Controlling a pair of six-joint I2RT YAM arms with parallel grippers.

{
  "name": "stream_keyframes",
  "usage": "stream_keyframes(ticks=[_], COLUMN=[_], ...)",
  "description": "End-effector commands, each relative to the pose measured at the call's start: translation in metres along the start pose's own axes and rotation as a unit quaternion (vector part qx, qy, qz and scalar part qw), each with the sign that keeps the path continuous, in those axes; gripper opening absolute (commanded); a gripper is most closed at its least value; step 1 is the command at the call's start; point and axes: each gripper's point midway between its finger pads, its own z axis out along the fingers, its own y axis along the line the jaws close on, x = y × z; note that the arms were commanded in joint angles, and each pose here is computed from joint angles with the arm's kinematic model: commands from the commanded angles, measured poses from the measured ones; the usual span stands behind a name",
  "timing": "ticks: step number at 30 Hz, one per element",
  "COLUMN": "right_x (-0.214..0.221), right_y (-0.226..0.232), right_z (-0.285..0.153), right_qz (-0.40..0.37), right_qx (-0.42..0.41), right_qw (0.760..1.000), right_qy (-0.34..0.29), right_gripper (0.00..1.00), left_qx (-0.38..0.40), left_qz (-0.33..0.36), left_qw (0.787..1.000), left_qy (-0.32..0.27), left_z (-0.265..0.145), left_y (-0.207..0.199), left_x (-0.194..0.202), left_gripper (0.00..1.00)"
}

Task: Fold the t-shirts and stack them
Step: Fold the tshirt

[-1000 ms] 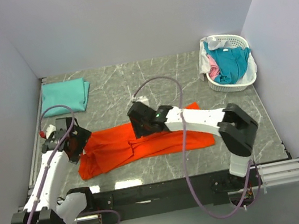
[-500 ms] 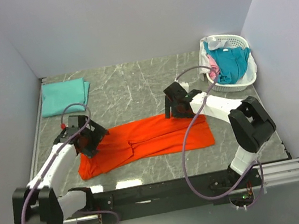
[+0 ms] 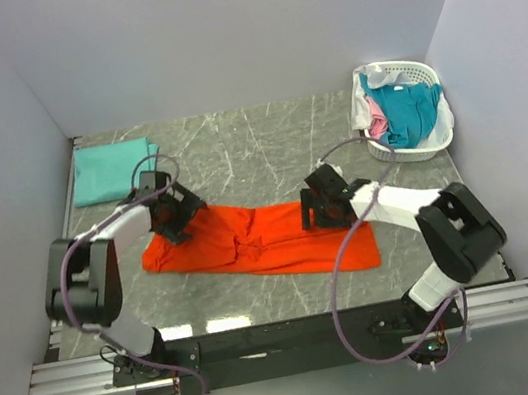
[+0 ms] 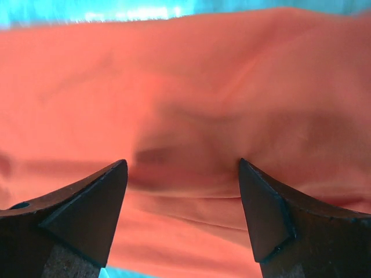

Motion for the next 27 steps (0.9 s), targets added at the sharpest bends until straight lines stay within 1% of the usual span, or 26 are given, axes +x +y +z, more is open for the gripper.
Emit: stream_keyframes(ticks=[1, 2, 3, 4, 5, 6, 7, 8, 9, 10, 11, 12, 13, 14, 15, 16, 17, 20, 21, 23, 27], right_x=[0.049, 0.056, 0.064, 0.073, 0.079, 0.084, 0.097, 0.102, 0.109, 0.120, 0.129, 0.138, 0.142, 0.155, 0.159, 0.160, 0.164, 0.170, 0.175, 0.177, 0.183], right_y=[-0.018, -0.019, -0.016, -0.018, -0.016, -0.014, -0.004, 0.002, 0.009, 0.027, 0.037, 0.045, 0.056, 0.067, 0.071, 0.078, 0.081, 0.094, 0.100, 0.108, 0.114], right_z=[-0.014, -0.017, -0.021, -0.028, -0.032, -0.035, -0.042, -0.046, -0.049, -0.056, -0.060, -0.062, -0.067, -0.074, -0.074, -0.078, -0.081, -0.093, -0.100, -0.106, -0.103], right_qz=[-0.006, -0.014, -0.025, -0.034, -0.043, -0.049, -0.073, -0.083, -0.094, -0.116, -0.131, -0.144, -0.158, -0.188, -0.199, -0.210, -0.231, -0.270, -0.275, -0.283, -0.292], right_qx=[-0.013, -0.017, -0.024, -0.029, -0.033, -0.038, -0.059, -0.068, -0.080, -0.111, -0.130, -0.145, -0.164, -0.188, -0.192, -0.200, -0.208, -0.253, -0.279, -0.304, -0.311], right_qw=[0.998, 0.998, 0.997, 0.997, 0.996, 0.996, 0.992, 0.991, 0.989, 0.982, 0.977, 0.971, 0.966, 0.955, 0.951, 0.948, 0.941, 0.921, 0.910, 0.900, 0.893], right_qy=[0.055, 0.060, 0.064, 0.068, 0.070, 0.071, 0.079, 0.081, 0.087, 0.097, 0.108, 0.120, 0.123, 0.133, 0.135, 0.131, 0.130, 0.125, 0.137, 0.134, 0.142], right_gripper=[0.84, 0.84, 0.84, 0.84, 0.84, 0.84, 0.84, 0.84, 0.84, 0.84, 0.84, 0.84, 0.84, 0.84, 0.84, 0.84, 0.84, 0.84, 0.84, 0.84, 0.84], left_qx=[-0.022, -0.021, -0.003, -0.027, -0.033, -0.016, -0.036, -0.019, -0.037, -0.037, -0.015, -0.015, -0.031, 0.003, -0.013, -0.003, 0.019, 0.041, 0.043, 0.057, 0.066], left_qz=[0.038, 0.045, 0.055, 0.062, 0.065, 0.074, 0.080, 0.091, 0.097, 0.103, 0.111, 0.112, 0.115, 0.125, 0.128, 0.131, 0.133, 0.129, 0.128, 0.129, 0.137], left_qw=[0.999, 0.999, 0.998, 0.998, 0.997, 0.997, 0.996, 0.996, 0.994, 0.994, 0.994, 0.994, 0.993, 0.992, 0.991, 0.991, 0.990, 0.990, 0.990, 0.989, 0.986], left_qy=[0.007, 0.007, -0.001, 0.015, 0.015, 0.000, 0.013, 0.003, 0.016, 0.016, 0.002, 0.007, 0.021, 0.006, 0.026, 0.031, 0.030, 0.049, 0.049, 0.052, 0.070], left_z=[0.038, 0.044, 0.046, 0.064, 0.071, 0.073, 0.095, 0.095, 0.118, 0.125, 0.122, 0.127, 0.148, 0.143, 0.158, 0.159, 0.156, 0.165, 0.166, 0.168, 0.173], left_y=[-0.009, -0.016, -0.042, -0.037, -0.042, -0.072, -0.067, -0.098, -0.093, -0.102, -0.135, -0.144, -0.137, -0.170, -0.162, -0.169, -0.185, -0.190, -0.190, -0.193, -0.195], left_x=[0.000, -0.002, -0.012, -0.008, -0.012, -0.026, -0.024, -0.037, -0.034, -0.037, -0.051, -0.052, -0.048, -0.059, -0.051, -0.050, -0.053, -0.043, -0.042, -0.039, -0.029], left_gripper=[0.99, 0.99, 0.99, 0.99, 0.99, 0.99, 0.99, 0.99, 0.99, 0.99, 1.00, 0.99, 0.99, 0.99, 0.99, 0.99, 0.99, 1.00, 0.99, 0.99, 0.99])
